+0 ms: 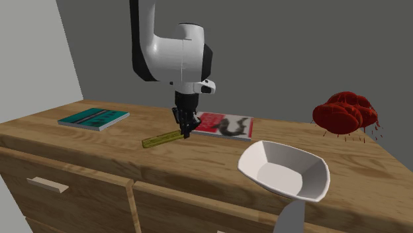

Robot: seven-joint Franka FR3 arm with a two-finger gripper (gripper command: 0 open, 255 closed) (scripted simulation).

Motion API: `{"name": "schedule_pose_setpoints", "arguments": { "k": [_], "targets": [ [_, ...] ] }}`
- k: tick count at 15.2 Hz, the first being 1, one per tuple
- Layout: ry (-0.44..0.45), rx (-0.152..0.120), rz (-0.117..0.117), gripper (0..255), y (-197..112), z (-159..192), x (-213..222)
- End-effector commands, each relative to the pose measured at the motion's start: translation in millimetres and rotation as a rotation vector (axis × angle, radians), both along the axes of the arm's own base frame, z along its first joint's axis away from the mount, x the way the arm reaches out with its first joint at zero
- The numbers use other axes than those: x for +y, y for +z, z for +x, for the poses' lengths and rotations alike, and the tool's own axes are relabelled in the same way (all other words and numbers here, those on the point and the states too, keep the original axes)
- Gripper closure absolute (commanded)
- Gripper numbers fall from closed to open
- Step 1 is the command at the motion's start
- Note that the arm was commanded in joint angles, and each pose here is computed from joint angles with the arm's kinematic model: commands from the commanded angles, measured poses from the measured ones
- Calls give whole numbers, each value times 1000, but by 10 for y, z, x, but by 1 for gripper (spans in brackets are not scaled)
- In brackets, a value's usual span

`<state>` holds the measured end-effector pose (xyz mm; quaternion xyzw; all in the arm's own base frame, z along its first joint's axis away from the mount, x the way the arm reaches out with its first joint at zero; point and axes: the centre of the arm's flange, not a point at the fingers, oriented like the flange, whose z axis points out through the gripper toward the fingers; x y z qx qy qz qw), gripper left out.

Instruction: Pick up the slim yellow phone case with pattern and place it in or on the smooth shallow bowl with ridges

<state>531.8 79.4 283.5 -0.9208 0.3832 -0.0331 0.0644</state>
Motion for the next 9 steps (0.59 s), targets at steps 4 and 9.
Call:
{"name": "schedule_pose_setpoints", "arguments": {
  "k": [4, 9],
  "targets": [
    [0, 0, 0, 255, 262, 4, -3],
    [0, 0, 0, 255, 526, 4, -3]
  ]
}}
